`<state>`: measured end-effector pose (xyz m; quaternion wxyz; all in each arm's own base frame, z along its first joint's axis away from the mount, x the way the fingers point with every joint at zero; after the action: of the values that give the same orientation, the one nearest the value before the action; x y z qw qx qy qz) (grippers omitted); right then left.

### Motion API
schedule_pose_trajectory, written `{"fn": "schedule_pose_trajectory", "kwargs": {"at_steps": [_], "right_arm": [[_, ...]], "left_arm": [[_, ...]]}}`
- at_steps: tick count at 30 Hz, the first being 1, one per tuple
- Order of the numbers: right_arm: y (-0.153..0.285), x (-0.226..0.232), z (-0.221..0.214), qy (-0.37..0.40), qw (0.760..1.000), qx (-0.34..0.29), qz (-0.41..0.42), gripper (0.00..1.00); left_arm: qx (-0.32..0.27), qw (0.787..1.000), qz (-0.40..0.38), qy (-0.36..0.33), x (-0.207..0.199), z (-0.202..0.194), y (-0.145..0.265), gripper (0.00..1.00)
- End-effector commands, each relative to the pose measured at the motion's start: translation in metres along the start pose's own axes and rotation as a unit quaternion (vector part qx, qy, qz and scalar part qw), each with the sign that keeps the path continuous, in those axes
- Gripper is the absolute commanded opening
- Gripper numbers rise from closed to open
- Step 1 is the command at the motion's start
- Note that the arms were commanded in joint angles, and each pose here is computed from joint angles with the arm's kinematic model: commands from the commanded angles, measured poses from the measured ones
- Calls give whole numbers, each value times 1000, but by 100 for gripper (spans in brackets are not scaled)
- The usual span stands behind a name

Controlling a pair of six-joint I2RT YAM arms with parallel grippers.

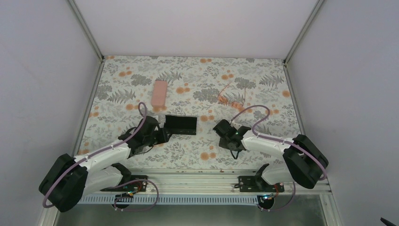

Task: Organize the sunglasses
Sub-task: Adjust the sunglasses case at the center of the board.

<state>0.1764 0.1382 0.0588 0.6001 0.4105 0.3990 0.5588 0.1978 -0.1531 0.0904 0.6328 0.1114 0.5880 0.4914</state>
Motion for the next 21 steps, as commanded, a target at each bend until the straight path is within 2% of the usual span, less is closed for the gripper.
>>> {"fn": "schedule_pose_trajectory", "kwargs": {"at_steps": [1,5,12,21], "right_arm": [[-7,19,-2,15,998,16,66,19],[-7,31,-1,31,994,27,98,4],[3,49,2,40,987,34,152,4],[7,68,5,53,978,39,198,4]], "left_arm": [[-7,1000,-13,-4,-12,1,-6,36],[-2,1000,0,-16,-13,-5,-16,36],[1,998,39,-43,-16,-12,-37,36],[0,994,67,-87,-45,-8,-70,36]]}}
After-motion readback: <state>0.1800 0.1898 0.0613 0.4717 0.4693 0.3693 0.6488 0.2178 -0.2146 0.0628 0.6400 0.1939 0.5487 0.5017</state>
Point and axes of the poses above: each gripper's point midway between its finger pads, its own y axis back along the fingers, its own x axis along the line the jaws close on, z = x × y, the point moved 5 cm from there along y, back along the fingers, and after that the axes turned 12 degrees about y, right-handed, at the moved point
